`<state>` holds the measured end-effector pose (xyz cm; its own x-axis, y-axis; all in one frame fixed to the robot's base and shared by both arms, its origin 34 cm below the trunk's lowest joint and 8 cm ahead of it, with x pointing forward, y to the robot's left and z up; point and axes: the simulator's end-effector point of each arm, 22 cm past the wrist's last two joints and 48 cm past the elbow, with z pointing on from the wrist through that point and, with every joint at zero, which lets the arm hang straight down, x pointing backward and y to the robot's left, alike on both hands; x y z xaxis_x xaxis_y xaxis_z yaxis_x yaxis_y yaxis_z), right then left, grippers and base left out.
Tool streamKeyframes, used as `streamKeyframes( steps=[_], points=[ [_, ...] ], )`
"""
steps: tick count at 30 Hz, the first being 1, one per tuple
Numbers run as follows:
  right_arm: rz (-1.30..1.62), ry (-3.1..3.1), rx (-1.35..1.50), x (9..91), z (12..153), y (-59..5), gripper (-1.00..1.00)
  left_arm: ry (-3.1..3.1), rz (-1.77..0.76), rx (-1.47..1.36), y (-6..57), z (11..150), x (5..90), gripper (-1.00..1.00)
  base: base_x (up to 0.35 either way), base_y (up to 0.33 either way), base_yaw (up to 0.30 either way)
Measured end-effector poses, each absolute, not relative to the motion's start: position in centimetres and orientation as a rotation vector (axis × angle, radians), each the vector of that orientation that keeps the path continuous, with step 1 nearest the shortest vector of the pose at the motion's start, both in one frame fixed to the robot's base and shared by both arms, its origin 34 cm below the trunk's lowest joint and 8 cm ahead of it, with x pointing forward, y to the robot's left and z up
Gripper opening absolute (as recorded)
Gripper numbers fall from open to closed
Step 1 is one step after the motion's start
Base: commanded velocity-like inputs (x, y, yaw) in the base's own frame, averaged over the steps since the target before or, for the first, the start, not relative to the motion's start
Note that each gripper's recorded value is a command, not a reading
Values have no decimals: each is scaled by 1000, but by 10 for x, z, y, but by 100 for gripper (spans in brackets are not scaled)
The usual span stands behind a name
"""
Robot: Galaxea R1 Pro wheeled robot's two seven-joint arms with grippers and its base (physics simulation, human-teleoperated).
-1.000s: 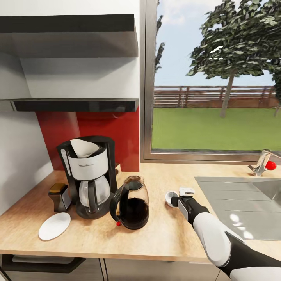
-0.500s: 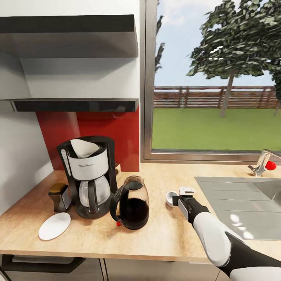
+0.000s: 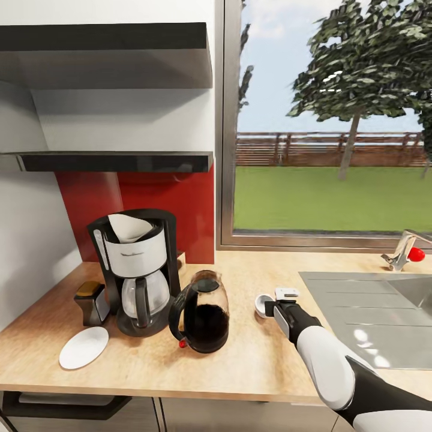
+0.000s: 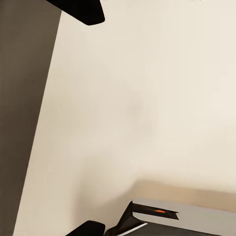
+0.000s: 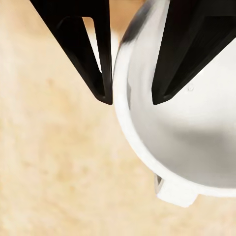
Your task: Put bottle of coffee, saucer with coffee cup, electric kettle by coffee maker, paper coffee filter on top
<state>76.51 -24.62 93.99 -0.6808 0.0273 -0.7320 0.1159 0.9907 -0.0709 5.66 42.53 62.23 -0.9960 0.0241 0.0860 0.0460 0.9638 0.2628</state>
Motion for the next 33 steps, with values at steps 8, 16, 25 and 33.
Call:
streamKeyframes(
  steps=[8,16,25,33],
  points=[
    [-167,2265,132,777,962,-262,-100,-3033,-416,-59,429,623,58,100,0,0,0],
    [-175,2248,136,781,969,-265,-100,-3045,-420,-65,429,623,63,100,0,0,0],
    [-175,2246,133,781,969,-263,-100,-3062,-417,-58,426,621,72,100,-40,0,-2],
    [-174,2241,138,782,972,-264,-100,-3071,-415,-58,424,621,76,100,-293,126,-202]
  ],
)
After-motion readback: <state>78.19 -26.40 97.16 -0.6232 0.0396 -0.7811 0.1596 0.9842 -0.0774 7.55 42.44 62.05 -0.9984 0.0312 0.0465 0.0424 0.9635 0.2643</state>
